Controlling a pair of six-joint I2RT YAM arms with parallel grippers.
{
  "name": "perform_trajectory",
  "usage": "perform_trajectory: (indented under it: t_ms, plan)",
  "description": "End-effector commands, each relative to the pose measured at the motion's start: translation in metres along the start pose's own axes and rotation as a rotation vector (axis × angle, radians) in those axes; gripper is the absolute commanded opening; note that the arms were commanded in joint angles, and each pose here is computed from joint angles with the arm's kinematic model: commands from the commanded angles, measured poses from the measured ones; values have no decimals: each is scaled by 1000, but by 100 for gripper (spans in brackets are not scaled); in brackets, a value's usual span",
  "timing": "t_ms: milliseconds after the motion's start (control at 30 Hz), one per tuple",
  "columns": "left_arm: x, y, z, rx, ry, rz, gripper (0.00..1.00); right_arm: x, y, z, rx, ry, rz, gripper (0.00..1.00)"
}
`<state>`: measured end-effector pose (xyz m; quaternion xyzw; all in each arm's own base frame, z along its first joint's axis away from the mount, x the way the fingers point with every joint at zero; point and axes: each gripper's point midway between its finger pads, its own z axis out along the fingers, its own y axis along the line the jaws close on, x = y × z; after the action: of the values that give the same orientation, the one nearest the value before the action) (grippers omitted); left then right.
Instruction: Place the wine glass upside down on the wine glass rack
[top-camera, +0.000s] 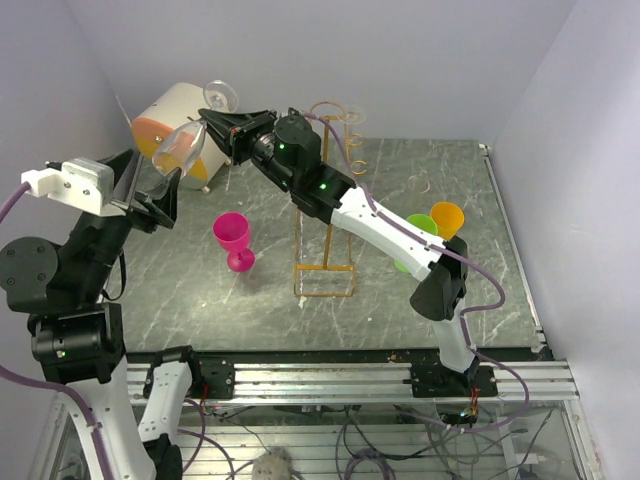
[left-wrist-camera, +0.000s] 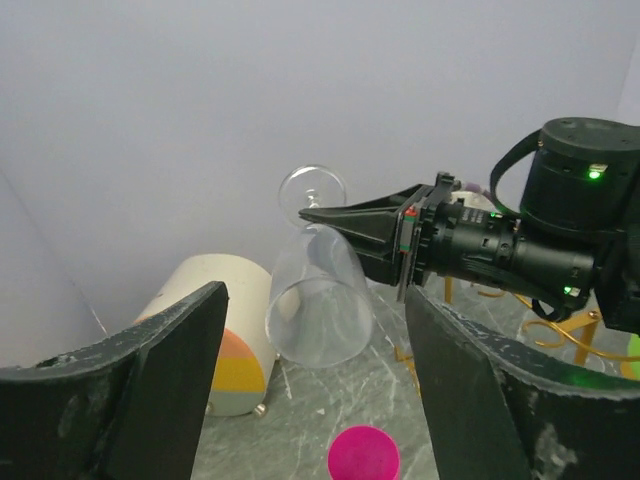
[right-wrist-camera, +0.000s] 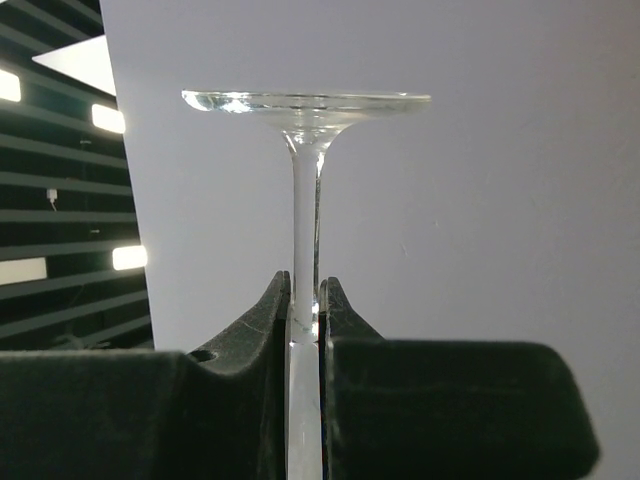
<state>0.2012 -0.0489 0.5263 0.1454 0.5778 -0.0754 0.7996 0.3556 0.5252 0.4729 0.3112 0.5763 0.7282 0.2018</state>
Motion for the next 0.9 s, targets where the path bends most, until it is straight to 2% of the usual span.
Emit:
perform_trajectory:
  t_ms: [0, 100, 300, 400, 633, 867]
  plan:
    - [-16, -14, -8, 58, 16, 12, 84, 5, 47, -9, -122, 19, -5, 0]
    - [-30, -1, -14, -31, 11, 28, 86, 11, 52, -7, -147, 42, -31, 0]
    - [-54, 63, -32, -411, -34, 78, 86, 11, 61, -14, -181, 34, -135, 0]
    - [-65, 85, -43, -550, -60, 101, 84, 10, 62, -17, -183, 32, -168, 0]
    - [-58, 108, -52, -678, -31, 136, 81, 4, 72, -36, -216, -3, -245, 0]
    - [-12, 119, -31, -669, 144, 112, 79, 9, 70, -43, -241, 23, -319, 0]
